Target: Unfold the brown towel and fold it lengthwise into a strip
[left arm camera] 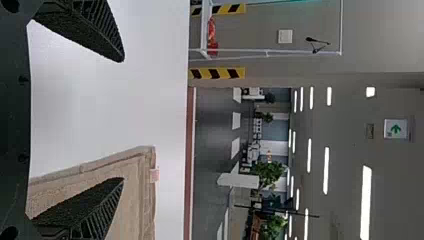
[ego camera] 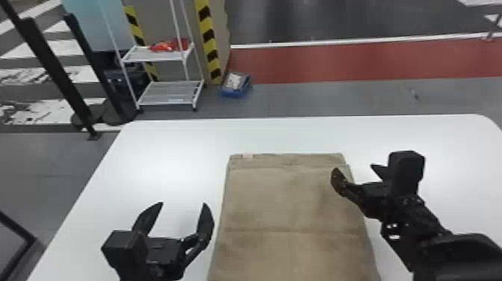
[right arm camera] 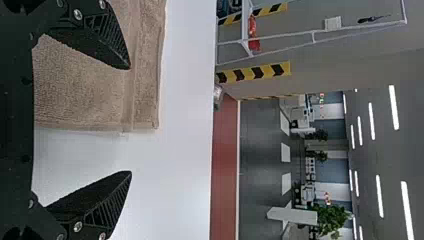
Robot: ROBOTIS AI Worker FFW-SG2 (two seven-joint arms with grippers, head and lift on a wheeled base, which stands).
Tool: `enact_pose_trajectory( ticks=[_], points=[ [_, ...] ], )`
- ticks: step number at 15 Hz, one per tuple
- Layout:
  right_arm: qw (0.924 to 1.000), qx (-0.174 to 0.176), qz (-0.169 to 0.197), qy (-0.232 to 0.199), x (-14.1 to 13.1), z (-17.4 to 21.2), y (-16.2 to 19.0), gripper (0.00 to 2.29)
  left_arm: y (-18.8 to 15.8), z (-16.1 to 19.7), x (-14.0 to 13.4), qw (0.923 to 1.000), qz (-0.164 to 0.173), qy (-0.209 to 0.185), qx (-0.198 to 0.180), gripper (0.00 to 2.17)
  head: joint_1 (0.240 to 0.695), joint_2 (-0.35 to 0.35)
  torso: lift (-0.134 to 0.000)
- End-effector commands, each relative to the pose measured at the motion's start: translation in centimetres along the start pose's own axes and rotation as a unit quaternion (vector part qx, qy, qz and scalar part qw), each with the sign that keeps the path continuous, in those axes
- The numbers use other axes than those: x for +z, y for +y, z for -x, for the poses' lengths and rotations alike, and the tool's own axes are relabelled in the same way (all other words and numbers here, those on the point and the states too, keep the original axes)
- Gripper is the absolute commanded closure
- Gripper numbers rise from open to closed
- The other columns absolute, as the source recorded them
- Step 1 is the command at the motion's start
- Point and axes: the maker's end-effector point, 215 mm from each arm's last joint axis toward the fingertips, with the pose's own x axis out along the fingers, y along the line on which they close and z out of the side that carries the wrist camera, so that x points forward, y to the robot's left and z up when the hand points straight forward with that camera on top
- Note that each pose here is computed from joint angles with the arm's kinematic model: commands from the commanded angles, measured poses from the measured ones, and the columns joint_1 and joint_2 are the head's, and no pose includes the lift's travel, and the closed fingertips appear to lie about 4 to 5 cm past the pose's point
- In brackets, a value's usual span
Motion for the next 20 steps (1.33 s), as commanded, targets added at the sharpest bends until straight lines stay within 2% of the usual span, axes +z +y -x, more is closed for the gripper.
enact_pose_trajectory(
  ticks=[1,7,13,20],
  points=[
    [1.0,0.001,0.002,0.006,0.2,-1.3,-0.3,0.15,-0.6,-0.4,-0.2,1.0,0.001,0.001,-0.006,0.01,0.695,0.137,-0.126],
    [0.9988,0.033,0.01,0.034,-2.5,-3.2,1.7,0.22,-1.1,-1.9,-0.9,0.9999,0.002,0.007,-0.015,0.01,0.695,0.13,-0.126],
    [0.9986,0.039,0.01,0.035,-2.8,-3.2,2.2,0.47,-1.0,-2.0,-1.5,0.9998,0.004,0.013,-0.016,0.01,0.695,0.15,-0.126],
    [0.9987,0.038,0.007,0.034,-2.4,-3.1,2.1,0.48,-1.2,-2.0,-1.5,0.9997,0.001,0.014,-0.019,0.01,0.695,0.147,-0.126]
  ],
)
